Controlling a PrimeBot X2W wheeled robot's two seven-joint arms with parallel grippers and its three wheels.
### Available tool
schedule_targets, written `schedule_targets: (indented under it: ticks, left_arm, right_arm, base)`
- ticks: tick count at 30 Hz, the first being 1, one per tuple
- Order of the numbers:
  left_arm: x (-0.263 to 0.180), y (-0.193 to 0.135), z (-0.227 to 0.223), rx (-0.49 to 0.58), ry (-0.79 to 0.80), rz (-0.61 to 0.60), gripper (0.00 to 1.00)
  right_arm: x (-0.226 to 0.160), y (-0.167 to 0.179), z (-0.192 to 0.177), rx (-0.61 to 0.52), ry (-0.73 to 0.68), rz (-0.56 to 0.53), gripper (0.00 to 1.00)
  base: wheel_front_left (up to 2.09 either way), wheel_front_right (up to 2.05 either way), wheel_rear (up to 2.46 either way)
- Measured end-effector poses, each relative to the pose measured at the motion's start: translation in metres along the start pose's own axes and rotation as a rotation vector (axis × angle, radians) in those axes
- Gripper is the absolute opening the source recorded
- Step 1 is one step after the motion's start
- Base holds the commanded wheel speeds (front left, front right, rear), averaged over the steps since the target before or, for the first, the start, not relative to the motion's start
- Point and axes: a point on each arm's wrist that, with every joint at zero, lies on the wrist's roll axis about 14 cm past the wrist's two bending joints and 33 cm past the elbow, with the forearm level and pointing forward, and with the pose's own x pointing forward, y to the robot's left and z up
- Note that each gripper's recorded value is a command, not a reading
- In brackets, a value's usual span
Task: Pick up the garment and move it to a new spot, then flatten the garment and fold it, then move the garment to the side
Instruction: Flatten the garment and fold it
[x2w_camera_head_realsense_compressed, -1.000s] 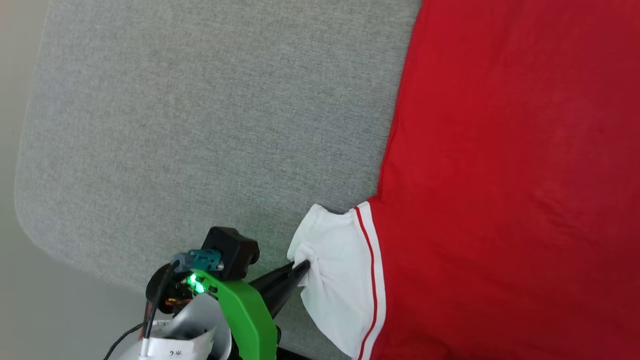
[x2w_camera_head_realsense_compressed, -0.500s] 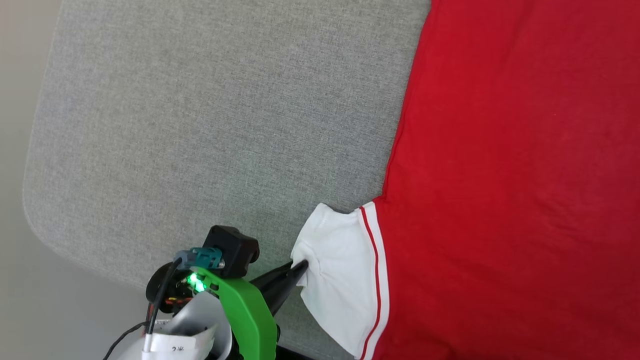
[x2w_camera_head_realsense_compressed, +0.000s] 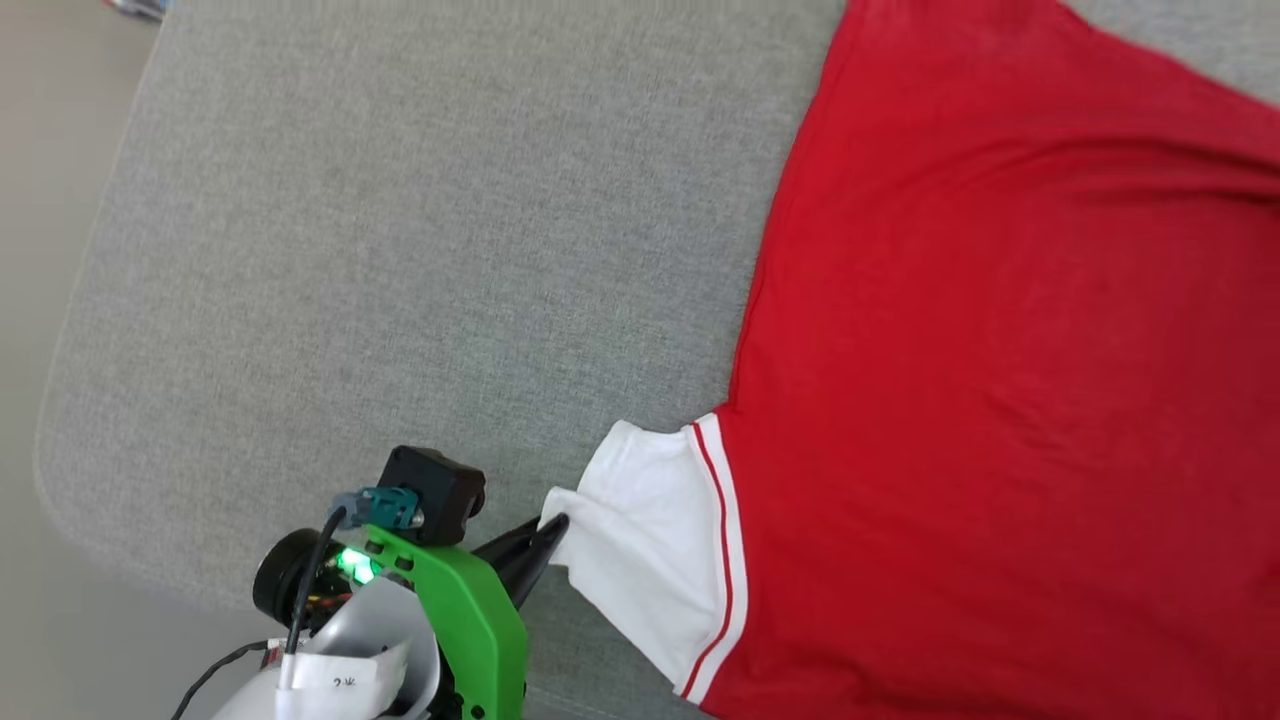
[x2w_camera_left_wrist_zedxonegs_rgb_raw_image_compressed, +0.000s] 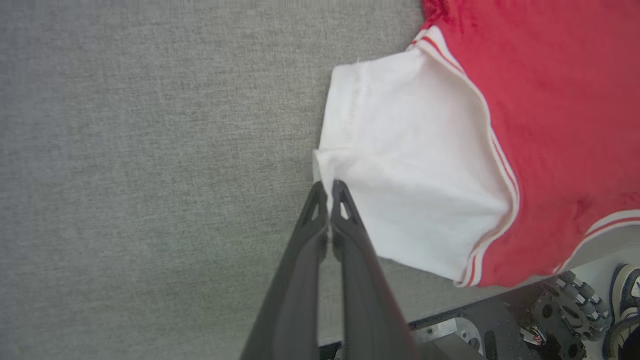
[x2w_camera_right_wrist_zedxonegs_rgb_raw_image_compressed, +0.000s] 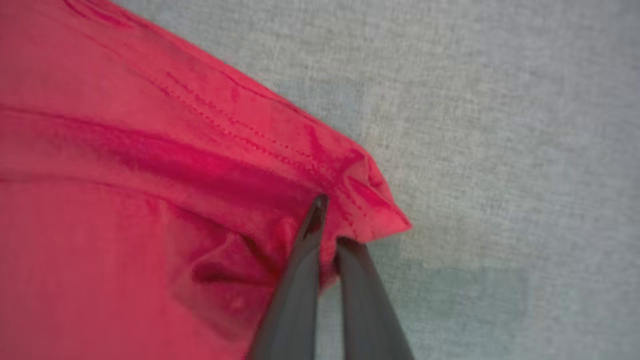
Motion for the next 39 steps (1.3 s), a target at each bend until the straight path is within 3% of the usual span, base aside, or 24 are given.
schedule_targets:
  ticks: [7,8,20,26,33,34,35,39]
  left_arm:
    - [-0.016,-0.016,0.010,0.013,-0.067,-0.033,0.00]
    - [-0.019,-0.024,0.014,0.021,-0.091,-0.051,0.00]
    - [-0.031,-0.050,0.030,0.022,-0.203,-0.116,0.00]
    - [-0.031,-0.057,0.036,0.023,-0.235,-0.129,0.00]
    - [-0.028,-0.061,0.035,0.009,-0.235,-0.139,0.00]
    - [-0.028,-0.061,0.035,0.009,-0.236,-0.140,0.00]
    - [-0.028,-0.062,0.035,0.009,-0.237,-0.140,0.00]
    - [-0.029,-0.061,0.035,0.009,-0.238,-0.139,0.00]
  right_arm:
    - [-0.045,-0.016,-0.059,0.040,0.027,-0.021,0.00]
    - [-0.064,-0.022,-0.081,0.066,0.031,-0.028,0.00]
    - [-0.131,-0.031,-0.174,0.245,0.005,-0.031,0.00]
    - [-0.138,-0.027,-0.223,0.331,0.049,-0.038,0.00]
    - [-0.127,-0.016,-0.237,0.364,0.064,-0.026,0.00]
    - [-0.127,-0.015,-0.237,0.360,0.063,-0.029,0.77]
    - [-0.126,-0.015,-0.237,0.357,0.061,-0.030,1.00]
    - [-0.129,-0.016,-0.227,0.311,0.042,-0.034,1.00]
  base:
    - [0.00,0.00,0.00]
    - [0.00,0.00,0.00]
    - [0.00,0.00,0.00]
    - [0.00,0.00,0.00]
    - [0.00,0.00,0.00]
    - [0.00,0.00,0.00]
    - [0.00,0.00,0.00]
    - [0.00,0.00,0.00]
